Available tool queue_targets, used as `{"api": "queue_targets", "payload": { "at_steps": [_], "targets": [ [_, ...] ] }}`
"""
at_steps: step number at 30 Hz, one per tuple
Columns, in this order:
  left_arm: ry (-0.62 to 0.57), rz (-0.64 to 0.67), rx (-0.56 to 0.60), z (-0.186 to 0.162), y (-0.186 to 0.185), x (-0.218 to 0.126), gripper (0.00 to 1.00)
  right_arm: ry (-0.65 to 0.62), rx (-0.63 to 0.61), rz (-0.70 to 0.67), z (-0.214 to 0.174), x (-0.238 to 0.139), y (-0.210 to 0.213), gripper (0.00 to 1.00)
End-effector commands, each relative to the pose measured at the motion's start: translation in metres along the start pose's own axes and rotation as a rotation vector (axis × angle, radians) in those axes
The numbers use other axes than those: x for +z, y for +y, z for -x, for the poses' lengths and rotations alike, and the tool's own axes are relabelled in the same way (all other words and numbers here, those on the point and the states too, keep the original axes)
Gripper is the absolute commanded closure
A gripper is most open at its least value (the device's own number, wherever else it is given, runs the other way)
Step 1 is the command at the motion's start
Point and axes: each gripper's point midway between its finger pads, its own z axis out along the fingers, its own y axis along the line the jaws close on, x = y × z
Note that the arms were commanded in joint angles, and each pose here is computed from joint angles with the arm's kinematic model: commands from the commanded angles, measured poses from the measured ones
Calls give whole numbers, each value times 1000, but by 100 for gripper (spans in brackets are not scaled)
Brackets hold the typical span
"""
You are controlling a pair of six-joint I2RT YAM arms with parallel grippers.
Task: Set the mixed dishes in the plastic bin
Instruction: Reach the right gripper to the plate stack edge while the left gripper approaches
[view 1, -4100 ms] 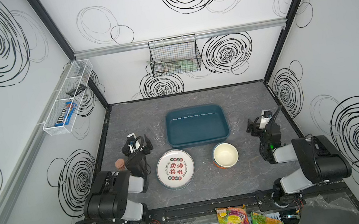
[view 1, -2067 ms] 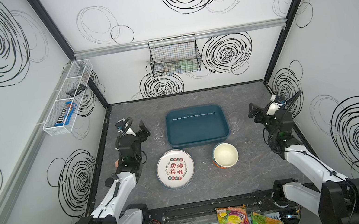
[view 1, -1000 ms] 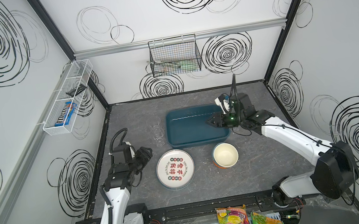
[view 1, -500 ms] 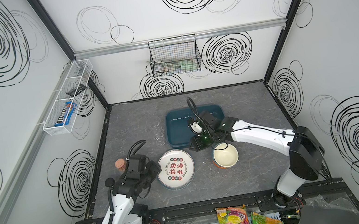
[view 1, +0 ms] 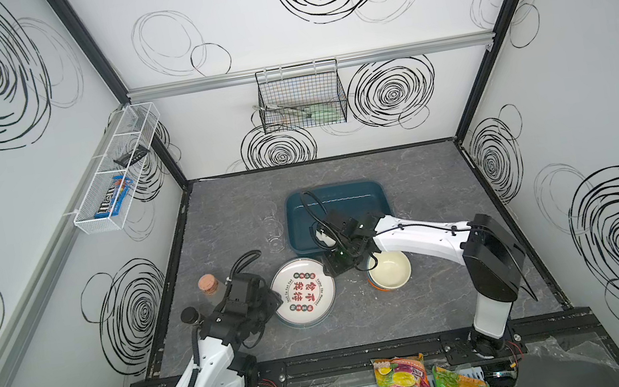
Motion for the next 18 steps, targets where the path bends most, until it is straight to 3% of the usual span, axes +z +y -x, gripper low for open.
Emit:
{"api": "queue_targets", "payload": {
  "at_steps": [1, 18],
  "targets": [
    [-13, -11, -18, 1, -1, 4, 39, 7, -2, -15, 2, 4, 2, 52],
    [-6, -19, -21, -2, 1, 7, 36, 35, -14, -10, 0, 21, 10, 52]
  ]
}}
